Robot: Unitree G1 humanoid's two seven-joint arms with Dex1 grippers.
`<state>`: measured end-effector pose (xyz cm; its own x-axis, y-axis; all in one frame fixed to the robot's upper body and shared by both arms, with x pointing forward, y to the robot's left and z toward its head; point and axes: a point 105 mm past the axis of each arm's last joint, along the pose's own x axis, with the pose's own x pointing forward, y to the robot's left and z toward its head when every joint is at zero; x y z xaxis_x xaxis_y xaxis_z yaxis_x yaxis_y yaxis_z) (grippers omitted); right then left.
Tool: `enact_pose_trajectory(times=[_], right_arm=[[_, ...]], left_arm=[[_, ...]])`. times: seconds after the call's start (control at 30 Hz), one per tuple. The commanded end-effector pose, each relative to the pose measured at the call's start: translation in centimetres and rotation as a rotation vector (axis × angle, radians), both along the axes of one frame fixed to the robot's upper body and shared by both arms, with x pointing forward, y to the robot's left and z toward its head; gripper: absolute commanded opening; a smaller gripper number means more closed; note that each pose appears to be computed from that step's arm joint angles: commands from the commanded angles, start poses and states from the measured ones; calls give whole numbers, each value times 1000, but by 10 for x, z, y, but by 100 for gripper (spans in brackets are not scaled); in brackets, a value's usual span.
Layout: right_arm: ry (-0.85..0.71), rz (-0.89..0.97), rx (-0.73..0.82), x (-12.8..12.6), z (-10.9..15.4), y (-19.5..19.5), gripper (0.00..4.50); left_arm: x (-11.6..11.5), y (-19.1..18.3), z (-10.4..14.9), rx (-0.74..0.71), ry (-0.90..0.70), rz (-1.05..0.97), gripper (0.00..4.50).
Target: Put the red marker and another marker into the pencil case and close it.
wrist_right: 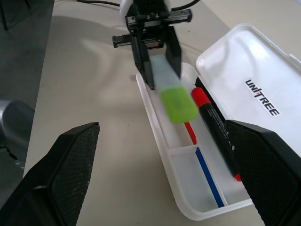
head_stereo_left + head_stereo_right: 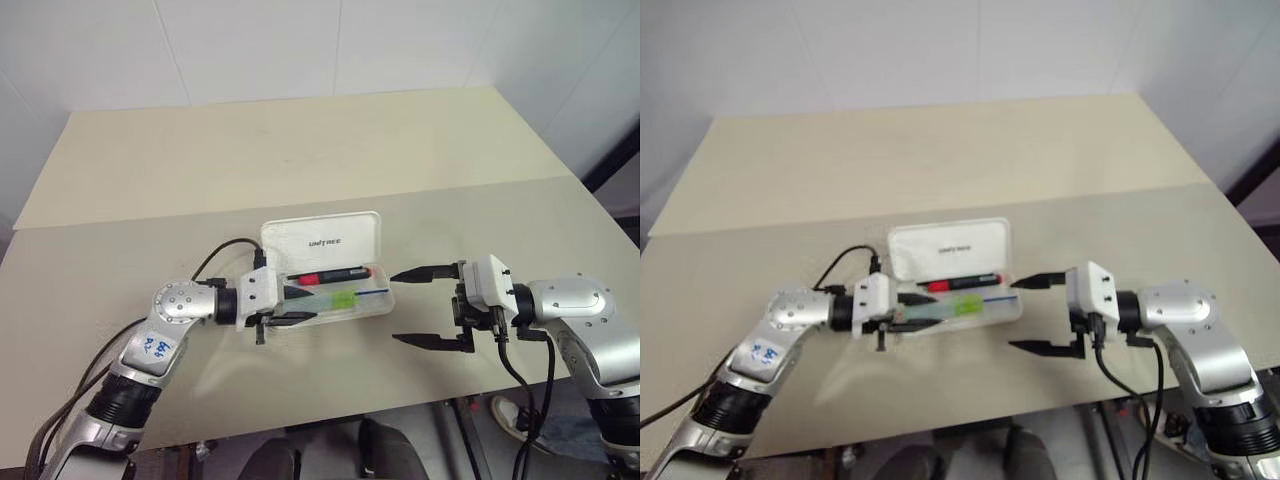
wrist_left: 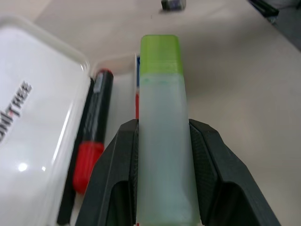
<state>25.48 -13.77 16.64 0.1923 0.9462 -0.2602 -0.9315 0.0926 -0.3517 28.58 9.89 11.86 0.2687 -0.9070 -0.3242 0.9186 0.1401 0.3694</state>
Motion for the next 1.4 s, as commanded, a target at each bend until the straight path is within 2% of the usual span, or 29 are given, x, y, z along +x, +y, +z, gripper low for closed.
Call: enact_pose_trajectory(times=[0.03, 0.43, 0.77, 1.03, 1.17, 1.4], right_arm=[[-53, -1, 12, -3, 13, -1, 450], [-60, 7, 20, -3, 15, 3, 450], [-59, 5, 28, -4, 15, 5, 450], [-48, 9, 38, -4, 13, 6, 450], [-29, -1, 55, -3, 13, 7, 450], [0, -67, 75, -3, 14, 1, 450]], left_arm=[[0, 4, 7, 3, -31, 14, 112], [2, -6, 4, 3, -23, 5, 112], [2, -5, 6, -4, -22, 24, 448], [-3, -4, 19, -83, -42, 29, 448], [-13, -3, 29, -150, -42, -8, 448], [-26, 3, 45, -186, -83, -69, 448]])
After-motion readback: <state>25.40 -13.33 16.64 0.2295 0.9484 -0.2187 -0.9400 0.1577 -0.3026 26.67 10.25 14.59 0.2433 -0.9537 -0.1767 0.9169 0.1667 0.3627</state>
